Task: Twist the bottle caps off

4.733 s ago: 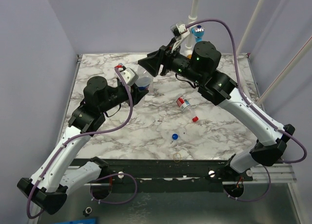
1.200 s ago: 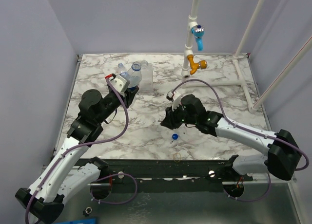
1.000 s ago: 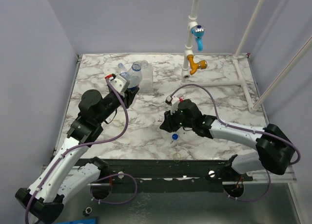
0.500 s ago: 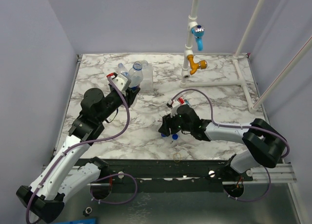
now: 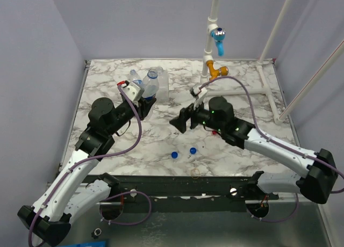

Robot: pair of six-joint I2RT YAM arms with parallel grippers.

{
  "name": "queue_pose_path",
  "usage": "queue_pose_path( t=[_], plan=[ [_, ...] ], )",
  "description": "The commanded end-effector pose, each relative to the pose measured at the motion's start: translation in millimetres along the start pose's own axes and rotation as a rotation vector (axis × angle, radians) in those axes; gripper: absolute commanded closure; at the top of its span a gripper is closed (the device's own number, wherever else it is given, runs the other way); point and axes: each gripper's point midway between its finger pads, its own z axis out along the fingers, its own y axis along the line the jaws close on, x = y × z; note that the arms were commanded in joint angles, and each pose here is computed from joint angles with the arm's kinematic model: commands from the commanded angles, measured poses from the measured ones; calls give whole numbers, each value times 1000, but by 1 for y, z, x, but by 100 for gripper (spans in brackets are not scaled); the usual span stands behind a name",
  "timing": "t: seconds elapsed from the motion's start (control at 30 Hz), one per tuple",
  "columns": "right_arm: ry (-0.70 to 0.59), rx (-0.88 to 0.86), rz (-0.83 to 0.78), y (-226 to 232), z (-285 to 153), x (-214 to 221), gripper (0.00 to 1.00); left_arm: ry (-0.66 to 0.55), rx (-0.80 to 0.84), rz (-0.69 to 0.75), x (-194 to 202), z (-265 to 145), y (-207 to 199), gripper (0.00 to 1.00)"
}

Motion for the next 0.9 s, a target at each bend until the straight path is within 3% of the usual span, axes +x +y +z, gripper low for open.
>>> queue_pose_path(
  t=[0.0,0.13,0.27,0.7,0.87],
  plan=[
    [-246,-94,-144,40,-41,-116,11,-16,81,-32,-3,-3,-16,95],
    [-367,-197,-196,71,-65,-170,8,-16,175,-45,-6,-8,-33,96],
    [-412,-274,-218,91,-73,-196,7,-14,332,-53,-10,-19,-61,97],
    [-485,-434,-204,120,-73,-216,11,44,525,-89,0,-30,-92,97],
    [-432,-479,-181,125,-59,-206,20,42,528,-88,-3,-29,-92,96]
  ],
)
